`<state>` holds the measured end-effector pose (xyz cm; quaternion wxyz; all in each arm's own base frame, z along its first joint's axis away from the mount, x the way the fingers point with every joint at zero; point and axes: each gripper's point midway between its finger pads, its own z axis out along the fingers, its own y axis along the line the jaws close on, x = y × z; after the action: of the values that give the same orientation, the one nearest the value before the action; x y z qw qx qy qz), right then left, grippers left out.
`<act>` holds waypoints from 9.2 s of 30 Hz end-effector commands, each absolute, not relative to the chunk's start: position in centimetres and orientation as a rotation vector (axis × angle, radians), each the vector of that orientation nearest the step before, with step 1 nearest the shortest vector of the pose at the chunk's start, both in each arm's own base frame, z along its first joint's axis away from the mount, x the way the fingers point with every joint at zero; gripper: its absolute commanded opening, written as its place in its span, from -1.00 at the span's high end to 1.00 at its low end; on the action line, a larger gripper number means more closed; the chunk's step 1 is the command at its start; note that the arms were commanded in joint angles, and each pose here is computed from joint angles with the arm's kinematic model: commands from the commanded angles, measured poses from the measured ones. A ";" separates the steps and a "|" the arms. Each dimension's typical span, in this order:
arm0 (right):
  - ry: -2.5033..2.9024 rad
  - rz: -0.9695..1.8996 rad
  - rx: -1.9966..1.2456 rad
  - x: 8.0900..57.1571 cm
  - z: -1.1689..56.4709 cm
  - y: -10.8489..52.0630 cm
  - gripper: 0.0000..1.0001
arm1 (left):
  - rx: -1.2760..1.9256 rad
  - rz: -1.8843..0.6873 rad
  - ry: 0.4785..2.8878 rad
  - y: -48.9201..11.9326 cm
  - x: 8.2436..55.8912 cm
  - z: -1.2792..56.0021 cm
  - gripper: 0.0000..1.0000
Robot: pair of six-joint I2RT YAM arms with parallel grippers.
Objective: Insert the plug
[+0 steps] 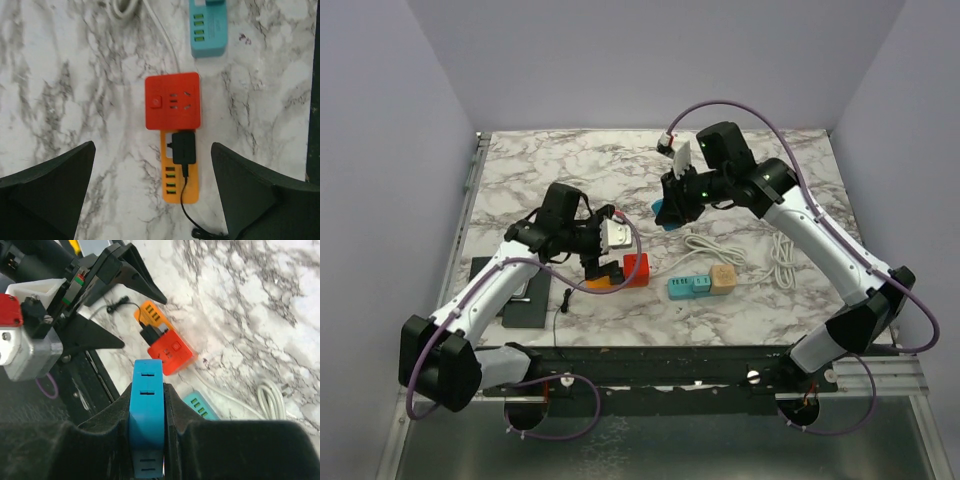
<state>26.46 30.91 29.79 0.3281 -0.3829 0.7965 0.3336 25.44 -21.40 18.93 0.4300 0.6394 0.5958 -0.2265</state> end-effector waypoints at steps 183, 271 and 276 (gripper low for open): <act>2.604 0.410 -1.563 20.9 11.2 32.6 0.99 | 2.256 -0.362 0.563 -24.0 17.9 8.4 0.86; 2.672 0.311 -1.613 20.2 7.8 30.8 0.99 | 2.251 -0.305 0.610 -23.5 18.4 8.2 1.00; 2.684 0.296 -1.605 20.3 7.6 30.7 0.99 | 2.248 -0.303 0.608 -23.6 18.5 8.3 1.00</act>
<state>21.58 32.98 10.78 0.0615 -0.5058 0.8488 0.1413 19.17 -25.05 10.62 0.4247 0.8727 0.2120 -0.1143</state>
